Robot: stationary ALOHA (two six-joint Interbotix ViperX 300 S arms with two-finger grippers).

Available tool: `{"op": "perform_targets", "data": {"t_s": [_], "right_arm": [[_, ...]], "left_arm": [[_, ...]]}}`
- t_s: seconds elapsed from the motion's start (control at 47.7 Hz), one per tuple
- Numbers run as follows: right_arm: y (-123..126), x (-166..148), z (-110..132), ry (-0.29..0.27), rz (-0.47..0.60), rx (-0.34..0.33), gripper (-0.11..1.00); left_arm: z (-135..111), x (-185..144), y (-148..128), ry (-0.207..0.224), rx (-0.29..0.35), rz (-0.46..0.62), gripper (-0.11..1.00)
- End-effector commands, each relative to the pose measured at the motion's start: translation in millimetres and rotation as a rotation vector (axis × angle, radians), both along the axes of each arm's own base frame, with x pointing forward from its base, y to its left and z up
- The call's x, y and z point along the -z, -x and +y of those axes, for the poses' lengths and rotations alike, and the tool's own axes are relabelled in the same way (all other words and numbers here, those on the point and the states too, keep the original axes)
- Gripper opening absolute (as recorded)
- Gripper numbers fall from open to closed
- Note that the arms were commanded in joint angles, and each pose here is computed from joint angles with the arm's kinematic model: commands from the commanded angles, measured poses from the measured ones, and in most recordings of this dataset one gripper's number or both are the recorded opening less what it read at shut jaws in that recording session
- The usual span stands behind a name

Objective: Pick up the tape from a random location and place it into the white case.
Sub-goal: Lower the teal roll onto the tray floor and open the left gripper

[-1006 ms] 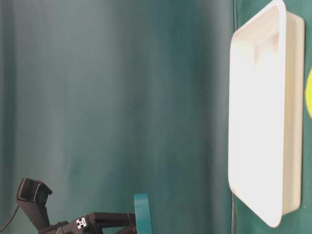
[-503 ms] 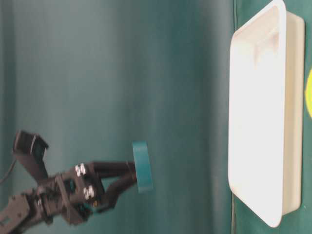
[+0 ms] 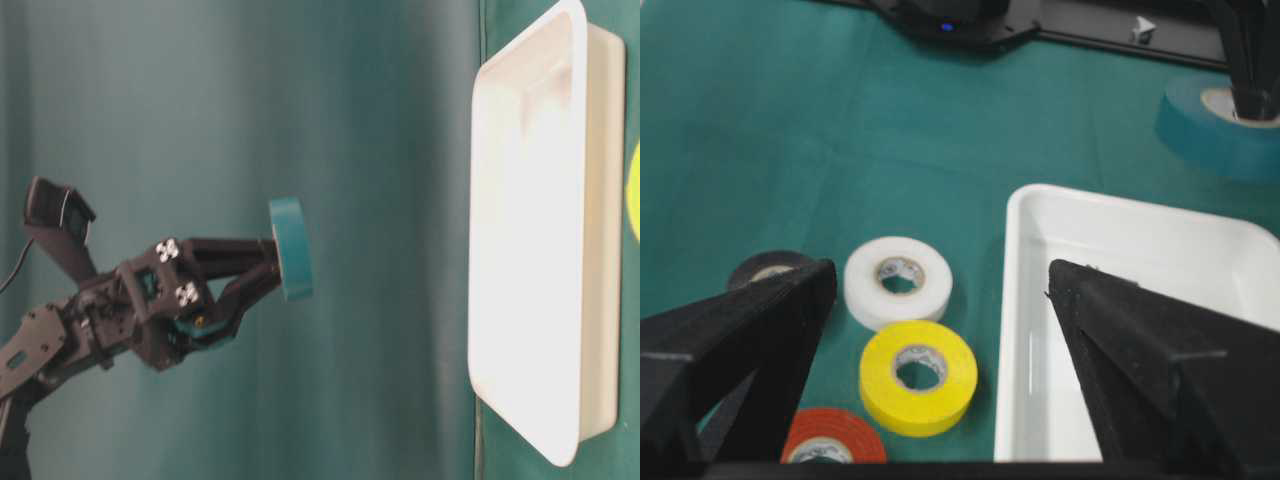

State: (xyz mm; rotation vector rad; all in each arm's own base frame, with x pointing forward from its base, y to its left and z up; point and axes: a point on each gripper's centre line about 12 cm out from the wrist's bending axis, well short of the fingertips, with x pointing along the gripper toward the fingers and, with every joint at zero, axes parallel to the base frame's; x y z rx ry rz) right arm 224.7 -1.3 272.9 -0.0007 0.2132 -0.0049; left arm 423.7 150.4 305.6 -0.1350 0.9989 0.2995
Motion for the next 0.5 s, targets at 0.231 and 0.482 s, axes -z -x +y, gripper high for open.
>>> {"op": "perform_targets", "data": {"t_s": [0.231, 0.482], "right_arm": [[-2.8, -12.1, -0.4, 0.000, -0.028, 0.002, 0.91], [-3.1, -11.8, -0.4, 0.000, -0.026, 0.002, 0.91]], "left_arm": [[-2.4, -15.7, -1.1, -0.015, 0.007, -0.037, 0.21], [-2.4, -15.2, -0.9, -0.015, 0.007, -0.035, 0.21]]}}
